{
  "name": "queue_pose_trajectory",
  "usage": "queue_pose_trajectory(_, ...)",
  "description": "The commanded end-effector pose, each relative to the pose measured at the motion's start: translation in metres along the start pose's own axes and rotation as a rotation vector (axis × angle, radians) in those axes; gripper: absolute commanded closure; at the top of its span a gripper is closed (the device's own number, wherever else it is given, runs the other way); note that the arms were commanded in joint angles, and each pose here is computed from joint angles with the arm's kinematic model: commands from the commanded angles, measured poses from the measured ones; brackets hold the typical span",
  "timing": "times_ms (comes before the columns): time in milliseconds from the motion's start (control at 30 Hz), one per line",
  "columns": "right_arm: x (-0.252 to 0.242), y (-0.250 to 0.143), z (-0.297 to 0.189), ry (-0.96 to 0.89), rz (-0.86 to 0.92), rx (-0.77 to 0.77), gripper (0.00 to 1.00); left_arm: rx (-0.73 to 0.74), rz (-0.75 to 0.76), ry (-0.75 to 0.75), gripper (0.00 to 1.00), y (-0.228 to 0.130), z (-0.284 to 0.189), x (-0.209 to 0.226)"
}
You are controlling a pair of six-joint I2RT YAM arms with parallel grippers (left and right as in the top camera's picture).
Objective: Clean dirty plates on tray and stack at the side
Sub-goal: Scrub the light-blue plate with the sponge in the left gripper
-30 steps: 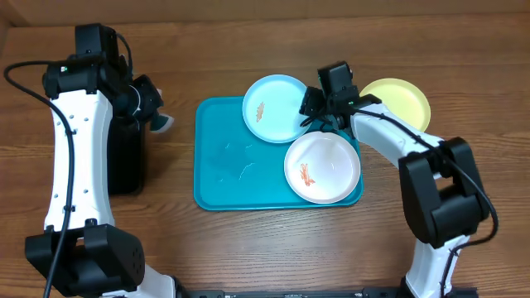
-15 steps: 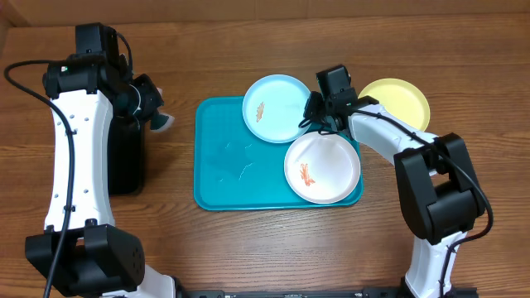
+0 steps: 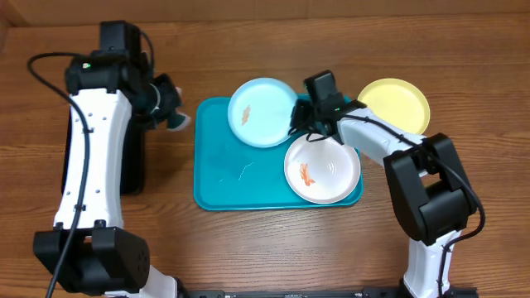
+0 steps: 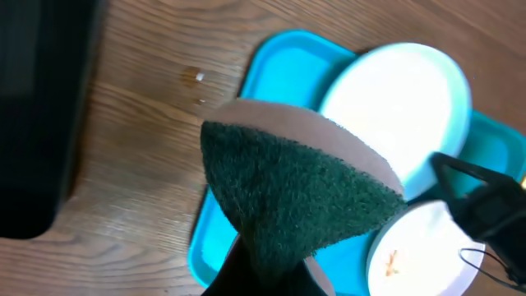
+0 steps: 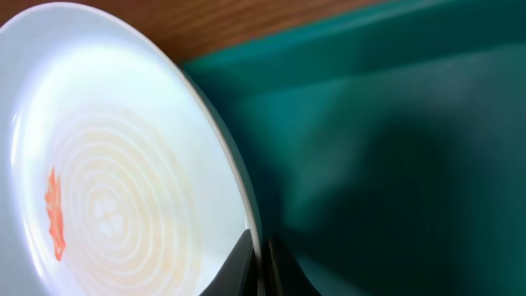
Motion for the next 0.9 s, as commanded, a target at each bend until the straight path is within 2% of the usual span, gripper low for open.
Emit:
queue_pose_trajectory(0, 0.017, -0.015, 0.004, 0.041, -0.038, 0.044, 0.95, 0.036, 0.05, -0.012, 0.96, -0.004, 0.013, -0.015)
queue_pose_trajectory(400, 0.022, -0.062, 0.003, 0.009, -0.112, 0.244, 0.96, 0.29, 0.178, 0.045, 0.96, -0.037, 0.093, -0.059)
queue_pose_trajectory(600, 0.026, -0.07, 0.004, -0.027, -0.125, 0.227, 0.95, 0.386, 0.227, 0.086, 0.96, -0.053, 0.138, -0.073)
queue_pose_trajectory(867, 0.022, -0.07, 0.004, -0.054, -0.118, 0.222, 0.94, 0.512, 0.223, 0.15, 0.95, -0.068, 0.191, -0.066)
Point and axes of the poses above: each gripper's point midway between its finger pads, its own z axis out along the fingers, its own x axis along the line the jaws close on, y = z × x, the point moved 7 cm from there along -z, back along the fingers, and after that the axes turned 4 degrees about z, right-handed, at the moved point
